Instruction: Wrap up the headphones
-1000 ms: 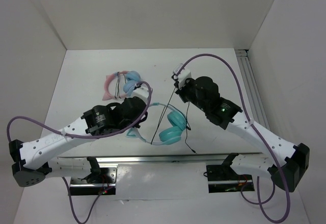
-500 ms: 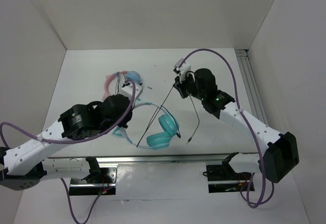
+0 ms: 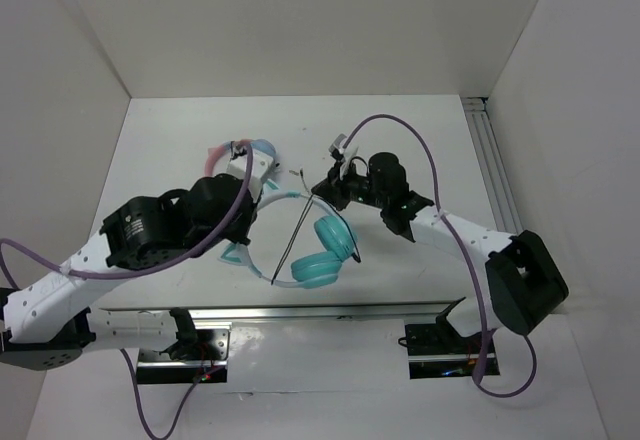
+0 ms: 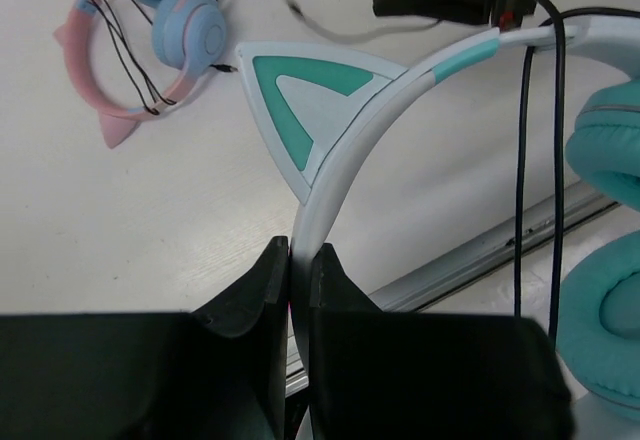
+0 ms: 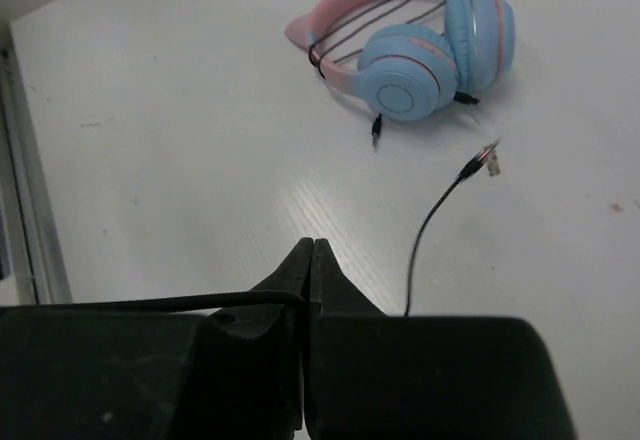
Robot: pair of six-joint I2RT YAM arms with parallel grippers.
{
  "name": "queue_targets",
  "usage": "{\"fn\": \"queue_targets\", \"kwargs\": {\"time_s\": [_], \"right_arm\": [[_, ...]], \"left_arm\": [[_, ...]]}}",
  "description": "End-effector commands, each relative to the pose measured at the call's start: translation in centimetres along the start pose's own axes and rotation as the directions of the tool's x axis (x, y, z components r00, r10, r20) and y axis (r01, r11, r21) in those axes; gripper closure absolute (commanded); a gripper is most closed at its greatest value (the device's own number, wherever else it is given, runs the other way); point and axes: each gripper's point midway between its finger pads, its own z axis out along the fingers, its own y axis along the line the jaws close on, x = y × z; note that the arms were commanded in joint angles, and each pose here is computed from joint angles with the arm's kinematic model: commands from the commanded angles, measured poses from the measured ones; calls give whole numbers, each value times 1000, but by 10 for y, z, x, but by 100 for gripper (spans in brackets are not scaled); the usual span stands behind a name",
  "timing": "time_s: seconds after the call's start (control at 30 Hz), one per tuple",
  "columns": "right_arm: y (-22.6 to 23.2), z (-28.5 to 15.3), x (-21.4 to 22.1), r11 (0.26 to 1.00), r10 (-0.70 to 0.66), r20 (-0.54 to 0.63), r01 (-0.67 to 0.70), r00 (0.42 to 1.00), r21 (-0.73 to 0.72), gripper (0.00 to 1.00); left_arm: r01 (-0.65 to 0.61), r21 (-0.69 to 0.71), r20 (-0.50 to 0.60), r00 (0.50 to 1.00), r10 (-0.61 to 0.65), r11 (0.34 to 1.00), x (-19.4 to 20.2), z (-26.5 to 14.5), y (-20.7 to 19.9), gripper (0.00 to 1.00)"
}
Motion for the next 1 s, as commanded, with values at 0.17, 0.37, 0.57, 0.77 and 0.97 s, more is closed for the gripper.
{"fn": "queue_targets", "kwargs": {"time_s": [0.17,0.37,0.57,0.77,0.97], "right_arm": [[28,18,2,985,107,141,-85,984,-152,81],[21,45,24,966,190,141,-160,972,-202,81],[11,57,48,959,226,103,-203,969,-196,80],[10,61,89,945,282,41,-270,959,-183,78],[10,70,107,929,332,44,-318,942,-189,77]], "left_arm": [[263,44,233,936,-266,964,-74,-36,4,100],[320,69,229,917,-327,945,-88,-25,-12,100],[421,14,278,870,-408,907,-96,-26,1,100],[475,-6,314,836,-449,880,-99,-29,10,100],[488,-16,315,830,-459,872,-95,-26,11,100]]}}
